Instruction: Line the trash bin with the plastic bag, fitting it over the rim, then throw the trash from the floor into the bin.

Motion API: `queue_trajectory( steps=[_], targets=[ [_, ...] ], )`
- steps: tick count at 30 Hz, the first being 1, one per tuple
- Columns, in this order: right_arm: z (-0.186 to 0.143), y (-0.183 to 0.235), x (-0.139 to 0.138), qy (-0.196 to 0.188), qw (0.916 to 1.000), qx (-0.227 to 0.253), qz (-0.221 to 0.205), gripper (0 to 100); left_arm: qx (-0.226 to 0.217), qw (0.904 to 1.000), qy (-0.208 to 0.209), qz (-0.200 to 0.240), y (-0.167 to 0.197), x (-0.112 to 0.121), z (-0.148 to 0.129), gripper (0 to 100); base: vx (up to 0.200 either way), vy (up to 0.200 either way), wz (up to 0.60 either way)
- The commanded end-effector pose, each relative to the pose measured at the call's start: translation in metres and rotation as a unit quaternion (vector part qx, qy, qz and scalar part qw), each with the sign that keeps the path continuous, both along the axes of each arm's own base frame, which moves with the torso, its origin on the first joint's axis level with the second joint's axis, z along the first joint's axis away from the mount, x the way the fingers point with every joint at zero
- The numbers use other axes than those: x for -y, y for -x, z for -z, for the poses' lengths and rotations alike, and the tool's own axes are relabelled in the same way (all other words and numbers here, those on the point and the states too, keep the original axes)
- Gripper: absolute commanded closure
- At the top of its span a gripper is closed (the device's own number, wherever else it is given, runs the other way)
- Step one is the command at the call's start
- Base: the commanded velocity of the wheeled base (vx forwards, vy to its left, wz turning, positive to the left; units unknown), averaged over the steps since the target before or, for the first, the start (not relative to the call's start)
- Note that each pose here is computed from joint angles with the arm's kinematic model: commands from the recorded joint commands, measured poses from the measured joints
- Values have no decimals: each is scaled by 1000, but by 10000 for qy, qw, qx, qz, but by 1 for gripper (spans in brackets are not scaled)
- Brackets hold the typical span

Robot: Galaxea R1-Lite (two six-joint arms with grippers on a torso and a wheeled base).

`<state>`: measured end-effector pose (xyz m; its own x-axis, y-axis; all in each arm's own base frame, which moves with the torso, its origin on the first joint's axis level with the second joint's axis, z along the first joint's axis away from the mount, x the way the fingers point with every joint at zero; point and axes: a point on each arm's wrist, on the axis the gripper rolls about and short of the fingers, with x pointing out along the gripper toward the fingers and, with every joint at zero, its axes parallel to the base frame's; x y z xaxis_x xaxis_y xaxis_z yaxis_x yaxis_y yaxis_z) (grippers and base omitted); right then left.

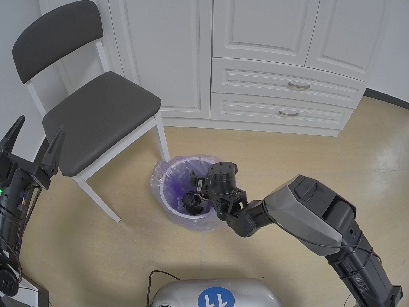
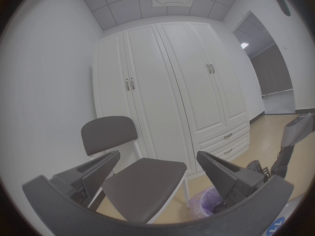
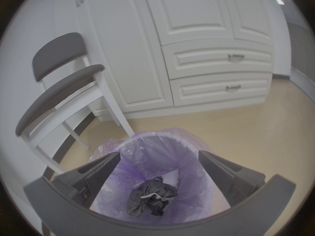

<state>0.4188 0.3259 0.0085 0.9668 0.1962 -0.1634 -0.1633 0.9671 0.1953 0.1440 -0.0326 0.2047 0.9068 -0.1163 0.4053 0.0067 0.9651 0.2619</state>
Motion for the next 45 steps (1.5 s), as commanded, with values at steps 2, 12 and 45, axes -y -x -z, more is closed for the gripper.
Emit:
queue_trajectory(
  steps=[2,12,45],
  targets=[
    [-2,25,24,1025,9922,674,-241,0,-11,10000,-7,4,0,0,1,0,0,0,0],
    [13,72,61,2726,9446,1650,-793,0,-18,10000,-9,4,0,0,1,0,0,0,0],
    [-102,133,214,3414,9260,1602,144,0,-241,9997,-67,-51,2,-2,11,0,0,0,0]
  ],
)
